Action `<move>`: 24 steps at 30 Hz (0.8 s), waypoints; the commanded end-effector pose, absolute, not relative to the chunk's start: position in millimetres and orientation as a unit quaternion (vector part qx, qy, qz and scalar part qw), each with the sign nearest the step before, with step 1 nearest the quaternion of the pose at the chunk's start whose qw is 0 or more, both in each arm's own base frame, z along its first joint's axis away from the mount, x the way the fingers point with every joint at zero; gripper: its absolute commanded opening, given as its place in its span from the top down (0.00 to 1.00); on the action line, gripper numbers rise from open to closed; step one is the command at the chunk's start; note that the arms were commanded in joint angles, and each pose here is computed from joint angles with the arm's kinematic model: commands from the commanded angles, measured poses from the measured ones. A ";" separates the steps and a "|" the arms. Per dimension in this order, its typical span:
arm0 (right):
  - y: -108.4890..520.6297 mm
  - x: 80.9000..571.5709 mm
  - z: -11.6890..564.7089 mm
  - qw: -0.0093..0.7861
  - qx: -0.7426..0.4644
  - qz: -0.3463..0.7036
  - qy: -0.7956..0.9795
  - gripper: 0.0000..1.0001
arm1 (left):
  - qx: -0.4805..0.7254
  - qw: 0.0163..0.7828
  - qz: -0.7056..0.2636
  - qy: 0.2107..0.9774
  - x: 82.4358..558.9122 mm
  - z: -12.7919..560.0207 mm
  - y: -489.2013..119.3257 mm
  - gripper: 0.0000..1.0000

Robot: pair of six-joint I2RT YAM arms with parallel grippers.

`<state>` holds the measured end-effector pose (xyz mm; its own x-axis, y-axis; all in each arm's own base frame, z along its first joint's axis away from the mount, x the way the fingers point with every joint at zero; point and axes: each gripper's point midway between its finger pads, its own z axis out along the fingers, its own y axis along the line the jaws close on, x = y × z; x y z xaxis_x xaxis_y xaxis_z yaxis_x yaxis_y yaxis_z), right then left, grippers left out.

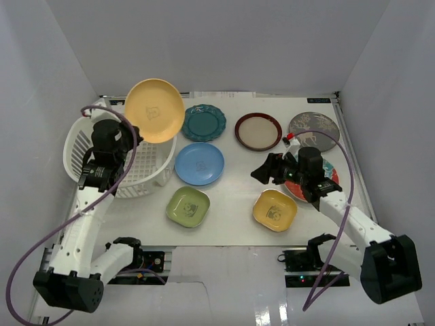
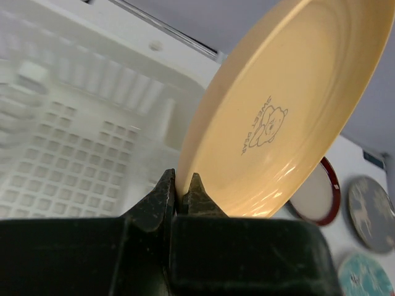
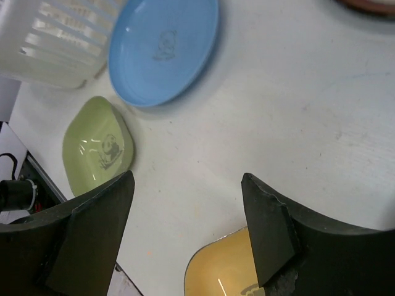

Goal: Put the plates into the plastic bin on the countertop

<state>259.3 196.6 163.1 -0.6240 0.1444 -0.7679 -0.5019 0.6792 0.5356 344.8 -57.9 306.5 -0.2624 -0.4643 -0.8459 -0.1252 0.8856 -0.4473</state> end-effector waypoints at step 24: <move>302.2 348.5 60.0 0.347 -0.105 0.258 0.896 0.26 | -0.459 0.451 0.025 0.765 330.6 156.4 117.0 0.75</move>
